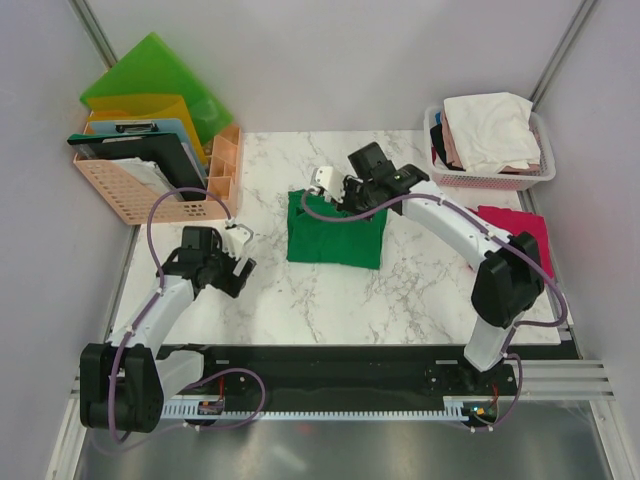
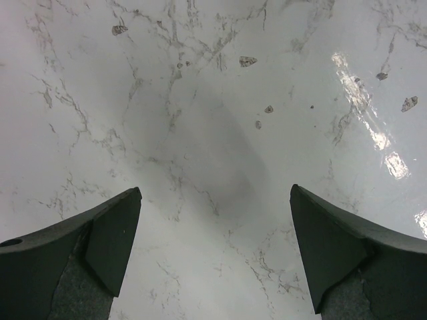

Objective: Fold and stack the t-shirts
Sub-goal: Fold the long partially folded tshirt into a neat square, then smooth out wrinkles on the folded tshirt

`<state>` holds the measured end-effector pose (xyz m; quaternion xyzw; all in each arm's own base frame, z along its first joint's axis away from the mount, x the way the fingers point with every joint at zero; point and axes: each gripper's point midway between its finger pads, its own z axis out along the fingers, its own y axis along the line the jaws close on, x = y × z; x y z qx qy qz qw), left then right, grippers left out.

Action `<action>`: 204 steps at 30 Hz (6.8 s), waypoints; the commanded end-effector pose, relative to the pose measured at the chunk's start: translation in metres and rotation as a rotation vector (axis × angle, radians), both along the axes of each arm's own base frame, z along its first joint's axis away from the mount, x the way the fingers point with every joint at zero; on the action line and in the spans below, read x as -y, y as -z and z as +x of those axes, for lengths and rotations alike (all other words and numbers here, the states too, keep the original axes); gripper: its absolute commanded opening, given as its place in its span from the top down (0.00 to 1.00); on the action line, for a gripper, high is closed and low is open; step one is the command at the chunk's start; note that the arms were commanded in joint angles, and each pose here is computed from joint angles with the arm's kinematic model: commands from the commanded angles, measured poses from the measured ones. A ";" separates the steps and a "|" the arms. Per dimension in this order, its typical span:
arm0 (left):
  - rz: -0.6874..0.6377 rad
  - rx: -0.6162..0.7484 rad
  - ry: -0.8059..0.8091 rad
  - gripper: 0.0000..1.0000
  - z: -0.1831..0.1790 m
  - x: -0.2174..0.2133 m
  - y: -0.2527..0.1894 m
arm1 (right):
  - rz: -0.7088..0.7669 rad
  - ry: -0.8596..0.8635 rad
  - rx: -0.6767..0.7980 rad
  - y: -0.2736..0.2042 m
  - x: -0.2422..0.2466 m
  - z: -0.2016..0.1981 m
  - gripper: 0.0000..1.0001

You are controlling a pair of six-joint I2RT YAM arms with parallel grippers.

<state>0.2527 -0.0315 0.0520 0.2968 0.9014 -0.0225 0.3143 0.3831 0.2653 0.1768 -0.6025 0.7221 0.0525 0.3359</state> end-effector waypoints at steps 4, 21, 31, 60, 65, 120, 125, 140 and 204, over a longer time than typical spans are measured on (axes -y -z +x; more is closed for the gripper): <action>-0.024 0.038 0.022 0.00 0.014 0.005 -0.003 | 0.103 -0.053 -0.401 0.060 -0.012 -0.077 1.00; -0.032 0.030 0.009 0.00 0.017 0.005 -0.003 | 0.019 -0.266 -0.633 0.071 -0.044 -0.035 1.00; -0.049 0.034 0.005 0.00 0.022 0.008 -0.006 | -0.116 0.493 0.095 0.066 0.011 0.133 1.00; -0.061 0.036 0.019 0.00 0.018 0.011 -0.007 | 0.334 0.406 0.120 -0.012 0.001 0.074 0.30; -0.065 0.030 0.019 0.00 0.015 0.011 -0.006 | 0.292 0.384 0.022 0.013 0.001 0.080 0.11; -0.057 -0.005 0.026 0.00 0.005 0.010 0.002 | 0.271 0.389 -0.178 0.083 0.008 0.158 0.28; -0.041 -0.015 0.026 0.00 -0.001 0.007 0.007 | 0.266 0.401 -0.192 0.099 0.007 0.164 0.29; -0.041 -0.016 0.026 0.00 0.000 0.007 0.008 | 0.289 0.371 -0.213 0.102 0.001 0.159 1.00; -0.042 0.149 0.037 0.00 0.012 0.009 -0.056 | 0.078 0.596 -0.312 0.167 0.016 0.020 0.02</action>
